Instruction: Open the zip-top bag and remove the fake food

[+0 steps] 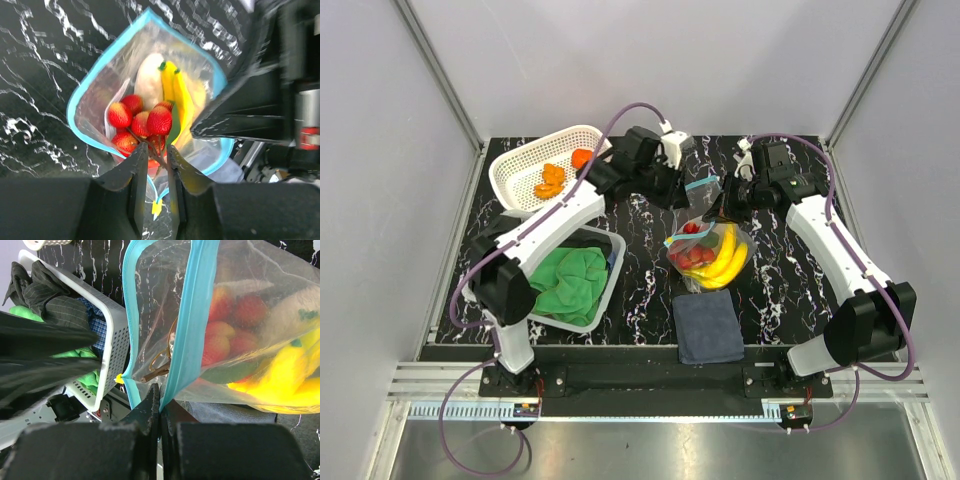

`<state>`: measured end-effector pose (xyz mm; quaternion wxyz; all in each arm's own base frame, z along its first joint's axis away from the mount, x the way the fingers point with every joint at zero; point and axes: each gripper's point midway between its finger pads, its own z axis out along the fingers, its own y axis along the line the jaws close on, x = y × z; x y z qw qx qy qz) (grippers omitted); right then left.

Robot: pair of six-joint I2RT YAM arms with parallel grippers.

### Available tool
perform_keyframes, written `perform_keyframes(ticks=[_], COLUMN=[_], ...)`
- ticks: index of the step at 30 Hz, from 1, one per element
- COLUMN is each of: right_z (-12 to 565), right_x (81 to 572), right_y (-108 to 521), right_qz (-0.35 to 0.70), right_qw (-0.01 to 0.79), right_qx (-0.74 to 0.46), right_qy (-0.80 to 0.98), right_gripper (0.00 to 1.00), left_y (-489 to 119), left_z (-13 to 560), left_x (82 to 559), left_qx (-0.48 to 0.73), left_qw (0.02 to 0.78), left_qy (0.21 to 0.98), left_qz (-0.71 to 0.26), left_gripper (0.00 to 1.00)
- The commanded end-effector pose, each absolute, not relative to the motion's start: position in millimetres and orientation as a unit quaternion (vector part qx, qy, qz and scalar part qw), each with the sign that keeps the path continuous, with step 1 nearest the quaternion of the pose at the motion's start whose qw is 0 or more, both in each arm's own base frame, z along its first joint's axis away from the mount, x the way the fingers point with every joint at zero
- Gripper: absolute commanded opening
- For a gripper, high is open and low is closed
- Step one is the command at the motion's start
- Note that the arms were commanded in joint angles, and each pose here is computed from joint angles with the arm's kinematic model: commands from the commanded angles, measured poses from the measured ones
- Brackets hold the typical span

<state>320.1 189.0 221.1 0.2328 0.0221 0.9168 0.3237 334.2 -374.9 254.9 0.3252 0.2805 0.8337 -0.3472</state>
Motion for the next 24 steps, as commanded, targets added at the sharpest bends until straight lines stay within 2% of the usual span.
perform_keyframes(ticks=[1,9,16,24], right_z=[243.0,243.0,242.4,244.2], right_x=[319.4,317.6,316.3,314.2], right_y=[190.6,190.4,190.6,189.6], right_qz=[0.337,0.337,0.338,0.338], right_qw=[0.258,0.257,0.256,0.259], right_qx=[0.008,0.005,0.003,0.000], right_qy=[0.905,0.905,0.906,0.905], right_gripper=[0.00,0.00,0.00,0.00], left_y=[-390.1,-400.0,-395.8,-384.9], left_z=[254.1,216.5,201.0,188.4], left_x=[323.2,314.7,309.3,297.4], left_qx=[0.308,0.313,0.316,0.316], left_qw=[0.324,0.273,0.267,0.250], left_qy=[0.830,0.850,0.862,0.872], left_qz=[-0.334,-0.322,-0.295,-0.276], left_gripper=[0.24,0.26,0.30,0.41])
